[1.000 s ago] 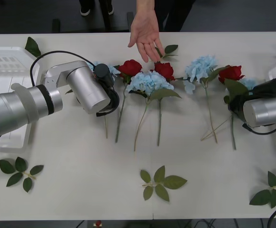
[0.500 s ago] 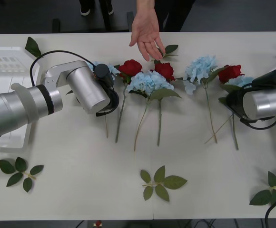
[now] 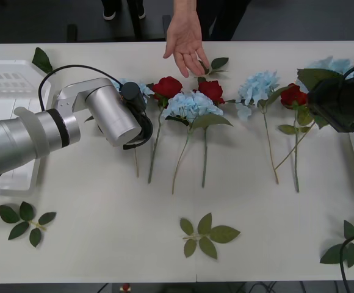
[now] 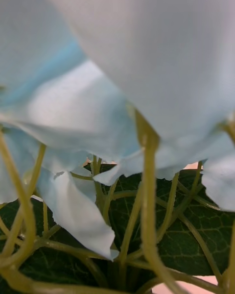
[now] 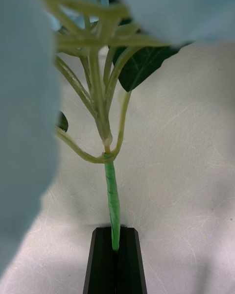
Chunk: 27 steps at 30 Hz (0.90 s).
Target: Place the red flowers into the right box and the blue flowers into the left box. If a person shows an open palm, hand one flower to the person first, then continue sorting.
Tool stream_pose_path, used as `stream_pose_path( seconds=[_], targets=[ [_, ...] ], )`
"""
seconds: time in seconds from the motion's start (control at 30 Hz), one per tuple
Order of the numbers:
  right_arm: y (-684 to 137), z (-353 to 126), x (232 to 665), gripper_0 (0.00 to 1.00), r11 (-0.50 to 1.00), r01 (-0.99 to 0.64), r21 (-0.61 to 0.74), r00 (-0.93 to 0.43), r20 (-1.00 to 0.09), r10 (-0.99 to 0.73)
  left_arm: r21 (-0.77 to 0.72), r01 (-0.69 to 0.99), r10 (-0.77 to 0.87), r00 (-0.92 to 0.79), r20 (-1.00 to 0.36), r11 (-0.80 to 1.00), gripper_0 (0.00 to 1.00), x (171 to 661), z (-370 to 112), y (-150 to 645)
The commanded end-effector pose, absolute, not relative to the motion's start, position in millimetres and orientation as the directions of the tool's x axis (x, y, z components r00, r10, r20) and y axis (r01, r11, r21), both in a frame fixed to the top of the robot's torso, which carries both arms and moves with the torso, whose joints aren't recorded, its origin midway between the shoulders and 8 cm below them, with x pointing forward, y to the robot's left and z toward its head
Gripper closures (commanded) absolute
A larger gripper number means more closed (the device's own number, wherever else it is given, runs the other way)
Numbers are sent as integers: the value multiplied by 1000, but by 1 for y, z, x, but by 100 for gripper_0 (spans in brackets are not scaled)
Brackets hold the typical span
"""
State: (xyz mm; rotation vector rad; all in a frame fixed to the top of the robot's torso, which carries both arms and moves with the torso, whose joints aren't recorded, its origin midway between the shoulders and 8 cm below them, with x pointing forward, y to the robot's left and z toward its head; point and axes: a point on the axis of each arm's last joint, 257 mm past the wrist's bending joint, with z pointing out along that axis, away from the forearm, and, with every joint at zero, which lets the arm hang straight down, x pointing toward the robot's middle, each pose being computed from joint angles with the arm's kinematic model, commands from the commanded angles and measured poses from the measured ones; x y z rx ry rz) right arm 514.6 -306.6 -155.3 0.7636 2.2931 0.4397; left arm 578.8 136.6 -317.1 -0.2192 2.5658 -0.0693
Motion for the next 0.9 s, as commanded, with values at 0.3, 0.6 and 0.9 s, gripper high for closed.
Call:
stream_pose_path(
  seconds=[0.3,0.6,0.9],
  targets=[
    [-249,-15,550,100,912,-105,396,-361,-870,336,-74,-127,-147,-837,-527,989,100,576,-325,144],
    [-188,75,534,100,913,-341,225,-50,-974,222,-77,-125,-147,-836,-529,989,100,577,-325,143],
    [-137,108,535,100,927,-371,64,202,-968,148,-82,-124,-148,-834,-531,989,100,578,-325,143]
  ],
)
